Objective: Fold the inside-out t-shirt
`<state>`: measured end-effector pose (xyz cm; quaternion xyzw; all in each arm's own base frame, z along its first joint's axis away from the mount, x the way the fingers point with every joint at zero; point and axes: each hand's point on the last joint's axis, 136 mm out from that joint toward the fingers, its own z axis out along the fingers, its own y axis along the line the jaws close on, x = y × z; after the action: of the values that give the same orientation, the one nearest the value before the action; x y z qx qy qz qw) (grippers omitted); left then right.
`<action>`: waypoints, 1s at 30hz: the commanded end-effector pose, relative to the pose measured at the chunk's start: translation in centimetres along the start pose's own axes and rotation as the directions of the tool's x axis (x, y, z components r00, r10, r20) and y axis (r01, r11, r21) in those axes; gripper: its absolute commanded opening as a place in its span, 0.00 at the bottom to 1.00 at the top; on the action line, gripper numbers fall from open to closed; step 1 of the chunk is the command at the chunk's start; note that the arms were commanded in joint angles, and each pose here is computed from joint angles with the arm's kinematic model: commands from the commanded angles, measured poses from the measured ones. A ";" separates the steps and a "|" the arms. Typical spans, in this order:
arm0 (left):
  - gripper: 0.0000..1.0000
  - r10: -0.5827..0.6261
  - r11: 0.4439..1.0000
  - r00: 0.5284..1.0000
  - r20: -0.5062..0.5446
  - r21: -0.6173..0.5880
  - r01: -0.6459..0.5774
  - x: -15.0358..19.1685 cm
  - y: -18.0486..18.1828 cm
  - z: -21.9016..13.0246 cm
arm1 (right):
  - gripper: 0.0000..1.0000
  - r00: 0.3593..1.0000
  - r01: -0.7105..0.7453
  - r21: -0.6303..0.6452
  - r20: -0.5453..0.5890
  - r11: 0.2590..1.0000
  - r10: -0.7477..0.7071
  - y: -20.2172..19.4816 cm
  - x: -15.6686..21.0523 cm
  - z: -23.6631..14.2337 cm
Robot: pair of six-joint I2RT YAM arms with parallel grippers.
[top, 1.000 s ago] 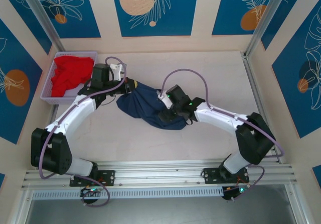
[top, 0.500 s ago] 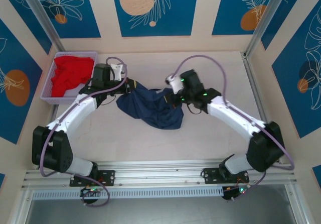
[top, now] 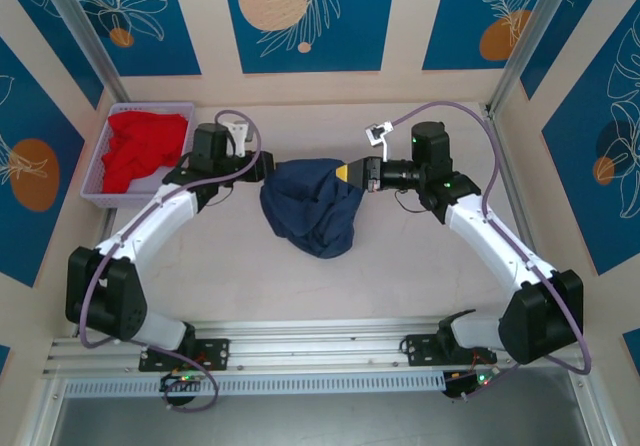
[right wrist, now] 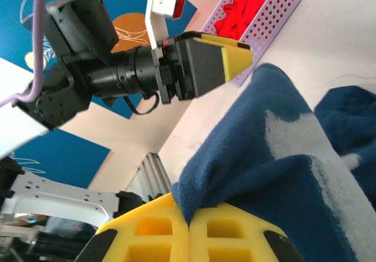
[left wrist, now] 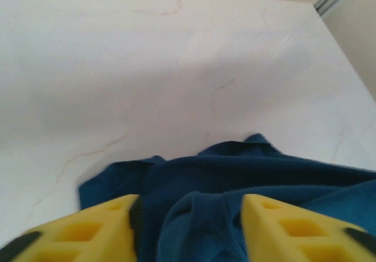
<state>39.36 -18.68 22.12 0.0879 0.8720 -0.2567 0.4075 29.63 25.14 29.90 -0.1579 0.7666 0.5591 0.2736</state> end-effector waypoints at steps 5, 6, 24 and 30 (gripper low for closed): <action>0.61 0.203 0.944 0.972 0.117 0.241 -0.226 3.4 -8.1 -4.0 | 0.00 0.996 -0.092 -0.092 -0.009 0.991 0.092 0.1 -0.4 0.3; 0.61 0.233 0.918 0.966 0.111 0.302 -0.256 4.5 -9.7 -4.1 | 0.00 0.995 -0.100 -0.089 -0.009 0.991 0.100 -0.1 -0.4 0.4; 0.00 0.311 0.895 0.949 0.043 0.323 -0.308 8.3 -10.0 -0.9 | 0.00 0.981 -0.129 -0.073 0.139 0.989 0.138 0.8 -5.5 -3.8; 0.00 0.226 0.905 0.967 0.116 0.343 -0.253 8.1 -8.8 -3.6 | 0.00 0.972 -0.171 0.041 0.170 0.984 0.162 -1.2 -5.8 -4.3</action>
<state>29.25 -25.56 21.30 0.2743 0.7812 -0.3416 0.4447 33.56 21.33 31.00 -0.0388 0.7657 0.5913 0.2502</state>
